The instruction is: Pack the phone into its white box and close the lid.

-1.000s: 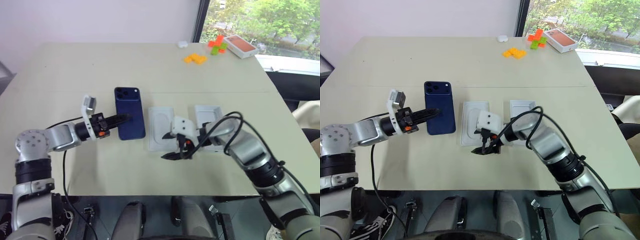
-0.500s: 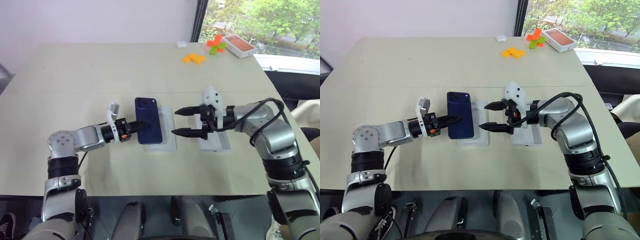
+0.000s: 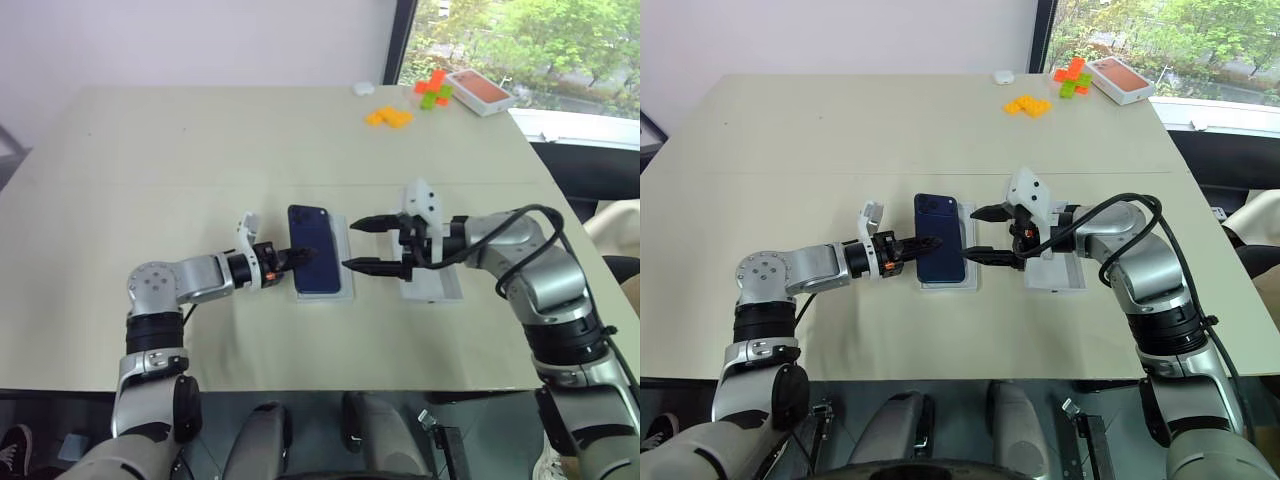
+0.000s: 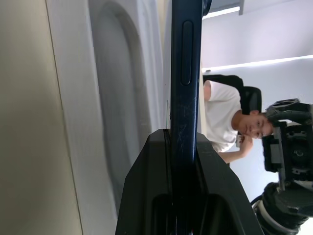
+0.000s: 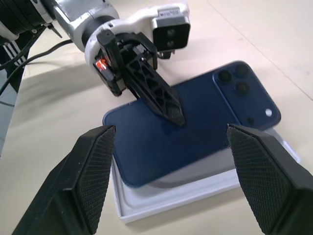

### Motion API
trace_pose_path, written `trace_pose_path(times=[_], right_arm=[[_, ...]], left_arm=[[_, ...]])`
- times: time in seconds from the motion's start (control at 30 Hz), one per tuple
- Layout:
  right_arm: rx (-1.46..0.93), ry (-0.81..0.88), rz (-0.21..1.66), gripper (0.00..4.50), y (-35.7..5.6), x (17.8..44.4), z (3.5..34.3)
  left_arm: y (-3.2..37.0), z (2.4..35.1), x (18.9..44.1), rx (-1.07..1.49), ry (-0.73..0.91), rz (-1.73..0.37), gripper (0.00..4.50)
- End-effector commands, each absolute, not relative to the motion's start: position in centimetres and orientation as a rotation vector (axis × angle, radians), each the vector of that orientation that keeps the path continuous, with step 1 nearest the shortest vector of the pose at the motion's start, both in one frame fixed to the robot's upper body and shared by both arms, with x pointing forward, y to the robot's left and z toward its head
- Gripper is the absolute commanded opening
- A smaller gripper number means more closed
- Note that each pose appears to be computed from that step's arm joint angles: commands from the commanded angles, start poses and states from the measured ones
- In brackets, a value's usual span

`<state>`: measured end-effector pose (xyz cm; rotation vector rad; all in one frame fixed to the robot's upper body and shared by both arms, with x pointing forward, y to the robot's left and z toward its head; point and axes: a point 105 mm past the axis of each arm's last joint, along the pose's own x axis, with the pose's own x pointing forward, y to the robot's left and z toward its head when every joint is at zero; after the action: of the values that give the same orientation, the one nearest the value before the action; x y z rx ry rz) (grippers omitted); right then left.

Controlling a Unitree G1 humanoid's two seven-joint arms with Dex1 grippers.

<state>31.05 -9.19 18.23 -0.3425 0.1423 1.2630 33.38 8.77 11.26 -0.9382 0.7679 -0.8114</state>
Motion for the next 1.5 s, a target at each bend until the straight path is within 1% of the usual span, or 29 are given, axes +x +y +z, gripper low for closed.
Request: trace_pose_path(times=[0.03,0.07,0.1,0.17,0.2,0.3,0.33,0.47,0.63,0.87,1.0,1.13,1.27,1.43,1.5], right_arm=[[-0.373,0.104,1.262,3.81,-9.1,31.1,19.1],[-0.375,0.103,1.259,3.82,-9.1,31.1,19.1],[-0.378,0.102,1.256,3.82,-9.1,31.2,19.1],[-0.381,0.099,1.254,3.82,-9.0,31.2,19.2],[-0.381,0.099,1.255,3.82,-9.0,31.1,19.2],[-0.381,0.1,1.255,3.82,-8.9,31.2,19.1],[-0.38,0.101,1.254,3.82,-8.9,31.2,19.1],[-0.382,0.103,1.252,3.82,-8.8,31.2,19.1],[-0.387,0.107,1.249,3.82,-8.8,31.5,19.0],[-0.388,0.102,1.25,3.82,-8.8,31.8,19.2],[-0.386,0.099,1.252,3.82,-8.6,31.9,19.1],[-0.387,0.095,1.256,3.82,-8.3,32.0,19.1],[-0.385,0.093,1.258,3.82,-8.2,32.0,19.2],[-0.383,0.092,1.258,3.82,-8.1,32.0,19.1],[-0.369,0.087,1.258,3.82,-8.0,32.1,19.2]], left_arm=[[8.4,12.8,34.0,-0.921,0.72,-0.838,0.48],[8.4,12.7,34.1,-0.916,0.722,-0.831,0.98],[8.3,12.7,34.2,-0.927,0.72,-0.835,1.25],[8.2,12.9,34.2,-0.925,0.714,-0.842,2.07],[8.2,13.0,34.3,-0.928,0.713,-0.847,2.63],[7.9,13.2,34.2,-0.921,0.715,-0.863,3.95],[7.8,13.4,34.0,-0.9,0.719,-0.876,4.46],[7.8,13.7,33.5,-0.855,0.742,-0.901,4.46],[7.8,15.1,32.7,-0.79,0.726,-0.964,4.46],[8.6,15.5,31.8,-0.746,0.722,-0.983,4.46],[9.1,14.7,32.5,-0.726,0.72,-0.905,4.46],[8.8,14.7,32.2,-0.696,0.715,-0.92,4.46],[9.8,15.1,32.5,-0.704,0.704,-0.897,4.46],[10.0,15.6,32.0,-0.684,0.695,-0.924,4.46],[9.5,15.0,32.7,-0.692,0.701,-0.898,4.46]])
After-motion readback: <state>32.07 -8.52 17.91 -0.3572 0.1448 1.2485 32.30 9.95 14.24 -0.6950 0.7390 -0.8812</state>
